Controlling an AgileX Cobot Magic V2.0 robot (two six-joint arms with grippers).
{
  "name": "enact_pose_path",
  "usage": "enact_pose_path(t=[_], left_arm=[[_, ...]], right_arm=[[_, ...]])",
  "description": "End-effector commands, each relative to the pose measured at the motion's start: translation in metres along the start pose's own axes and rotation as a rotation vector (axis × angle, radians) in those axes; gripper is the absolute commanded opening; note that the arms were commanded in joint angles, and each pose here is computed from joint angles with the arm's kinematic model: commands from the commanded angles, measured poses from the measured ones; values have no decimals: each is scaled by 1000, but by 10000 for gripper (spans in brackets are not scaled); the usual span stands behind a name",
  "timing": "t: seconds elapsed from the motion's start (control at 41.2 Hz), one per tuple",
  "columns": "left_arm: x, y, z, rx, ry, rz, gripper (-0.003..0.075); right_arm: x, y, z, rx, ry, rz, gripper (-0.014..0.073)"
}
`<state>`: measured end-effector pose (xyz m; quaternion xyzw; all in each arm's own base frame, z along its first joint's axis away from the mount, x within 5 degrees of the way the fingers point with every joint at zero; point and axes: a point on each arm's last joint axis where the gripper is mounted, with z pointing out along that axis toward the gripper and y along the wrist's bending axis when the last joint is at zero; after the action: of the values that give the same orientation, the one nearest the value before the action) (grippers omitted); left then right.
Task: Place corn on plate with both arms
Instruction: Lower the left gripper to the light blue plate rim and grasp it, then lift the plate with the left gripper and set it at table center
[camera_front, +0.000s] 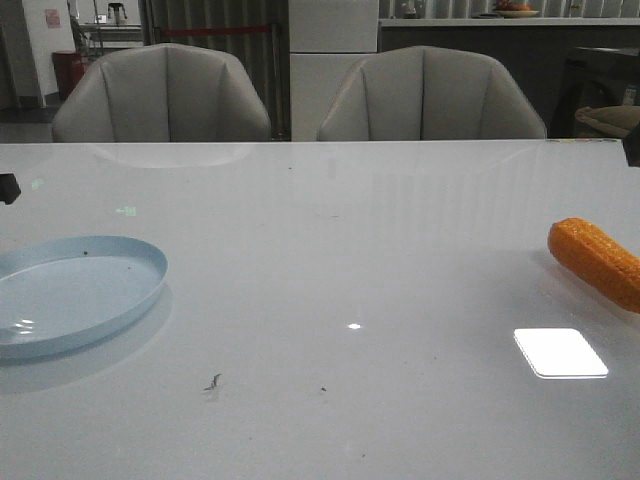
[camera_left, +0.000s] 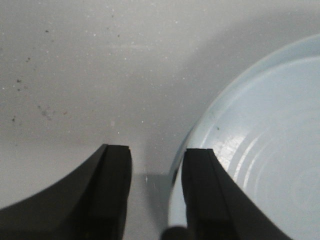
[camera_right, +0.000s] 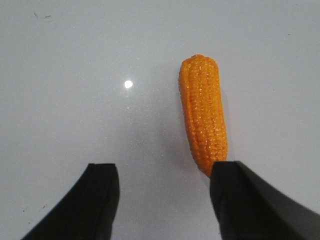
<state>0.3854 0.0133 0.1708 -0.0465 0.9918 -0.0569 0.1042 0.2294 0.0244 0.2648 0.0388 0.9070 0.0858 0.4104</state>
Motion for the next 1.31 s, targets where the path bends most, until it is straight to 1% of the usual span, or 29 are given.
enact_pose_path(t=[0.0,0.146,0.219,0.267,0.364,0.413,0.51,0.607,0.704,0.777,0.899,0.996,1.044,1.166,1.287], left_arm=[[-11,-4,-21,24,-101,-16,310],[-12,-6,-14,60,-94,-53,310],[-10,-8,-6,64,-66,-55,300],[-9,-9,-2,62,-47,-47,254],[-8,-9,-1,63,-33,-45,76],[-8,-9,-1,63,-35,-45,110],[-11,-10,-5,65,-31,-40,91],[-17,-12,-14,72,-31,-32,91],[-27,-17,-31,95,-33,-25,91],[-36,-23,-47,136,-36,-27,91],[-47,-40,-73,237,-58,2,91],[-52,-62,-90,328,-82,37,91],[-54,-73,-95,356,-95,54,91],[-51,-104,-99,411,-104,101,91],[-42,-135,-94,435,-89,163,91]], right_arm=[[-18,2,-8,-8,-102,-4,507],[-18,2,-8,-8,-103,-4,507],[-18,2,-8,-8,-104,-4,507],[-18,2,-8,-8,-104,-4,507],[-18,2,-8,-8,-102,-4,507],[-18,2,-8,-8,-102,-4,507],[-17,2,-8,-8,-101,-4,507],[-17,2,-8,-8,-100,-4,507],[-17,2,-8,-8,-94,-4,507],[-16,2,-8,-8,-90,-4,507],[-16,2,-8,-8,-90,-4,507],[-16,2,-8,-8,-90,-4,507],[-16,2,-8,-8,-90,-4,507],[-16,2,-8,-8,-90,-4,507],[-17,2,-8,-8,-91,-4,507]])
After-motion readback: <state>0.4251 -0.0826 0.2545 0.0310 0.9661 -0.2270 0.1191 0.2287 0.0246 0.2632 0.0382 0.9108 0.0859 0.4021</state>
